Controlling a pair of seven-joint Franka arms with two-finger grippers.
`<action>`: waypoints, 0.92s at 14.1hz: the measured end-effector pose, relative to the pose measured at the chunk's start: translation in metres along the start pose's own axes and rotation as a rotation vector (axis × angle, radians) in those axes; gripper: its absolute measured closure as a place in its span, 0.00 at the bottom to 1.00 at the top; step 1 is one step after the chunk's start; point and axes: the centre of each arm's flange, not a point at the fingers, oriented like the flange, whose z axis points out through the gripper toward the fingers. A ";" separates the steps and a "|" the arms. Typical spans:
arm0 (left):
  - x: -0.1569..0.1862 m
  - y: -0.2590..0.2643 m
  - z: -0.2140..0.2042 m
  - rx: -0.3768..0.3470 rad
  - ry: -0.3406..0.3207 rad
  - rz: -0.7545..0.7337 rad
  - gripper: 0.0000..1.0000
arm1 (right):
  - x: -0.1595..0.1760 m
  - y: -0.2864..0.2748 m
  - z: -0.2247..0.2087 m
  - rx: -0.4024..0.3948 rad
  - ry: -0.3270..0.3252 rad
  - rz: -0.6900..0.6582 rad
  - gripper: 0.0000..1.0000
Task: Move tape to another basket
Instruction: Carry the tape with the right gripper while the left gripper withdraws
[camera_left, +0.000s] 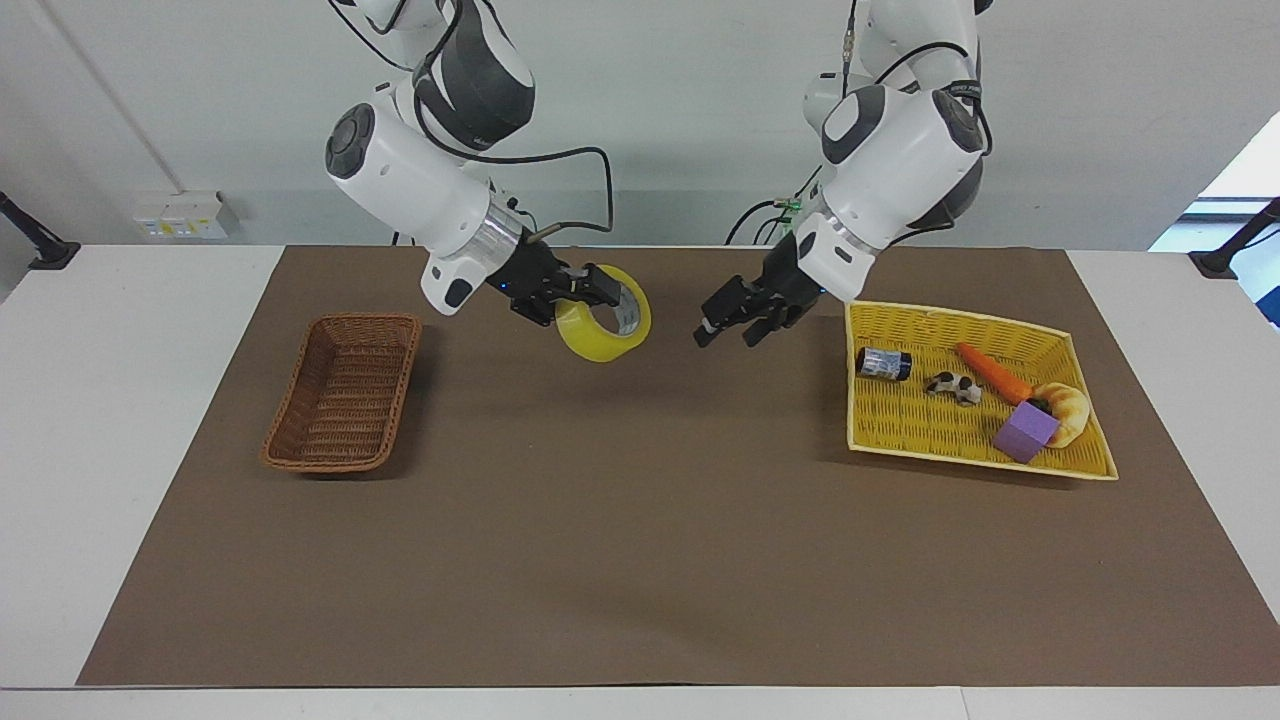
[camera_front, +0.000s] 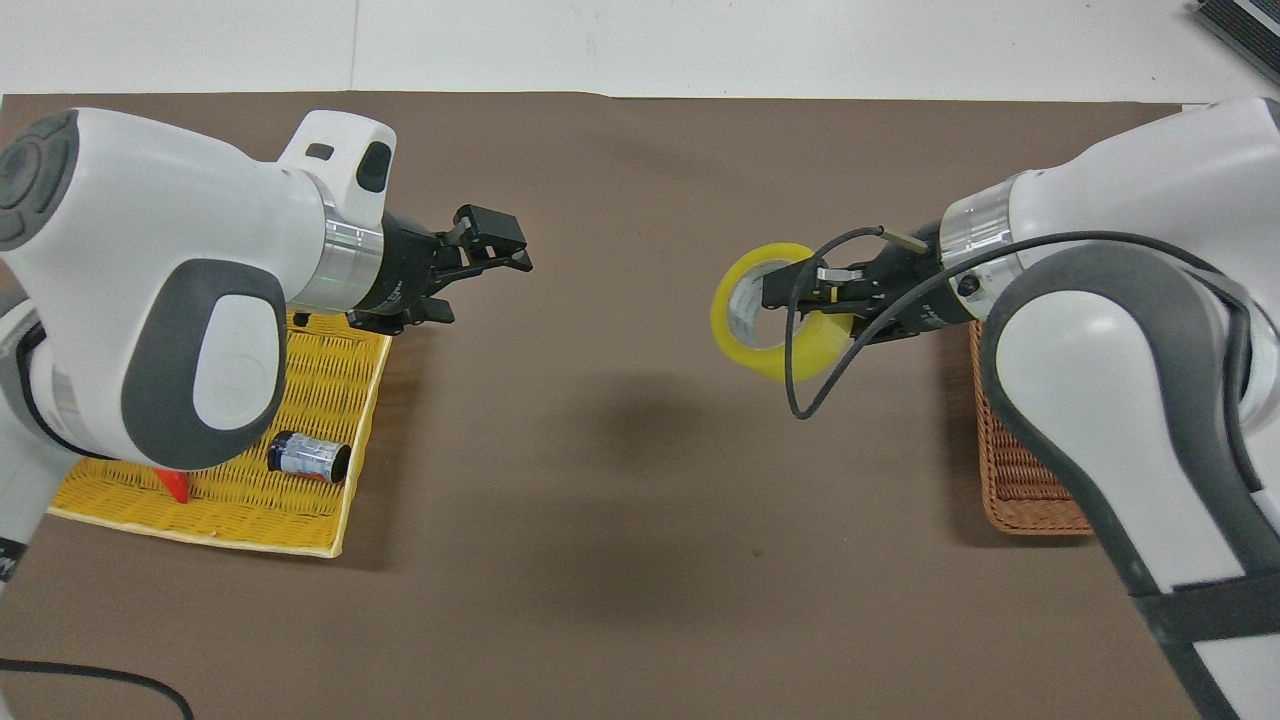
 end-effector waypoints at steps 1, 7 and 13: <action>0.011 -0.015 -0.004 0.044 0.013 -0.001 0.00 | 0.008 0.017 -0.006 -0.020 0.015 0.022 1.00; 0.075 -0.114 -0.043 0.181 0.056 0.094 0.00 | 0.052 0.161 -0.039 -0.036 0.056 0.146 1.00; 0.084 -0.148 -0.095 0.319 0.005 0.311 0.00 | 0.023 0.275 -0.038 -0.033 0.011 0.083 1.00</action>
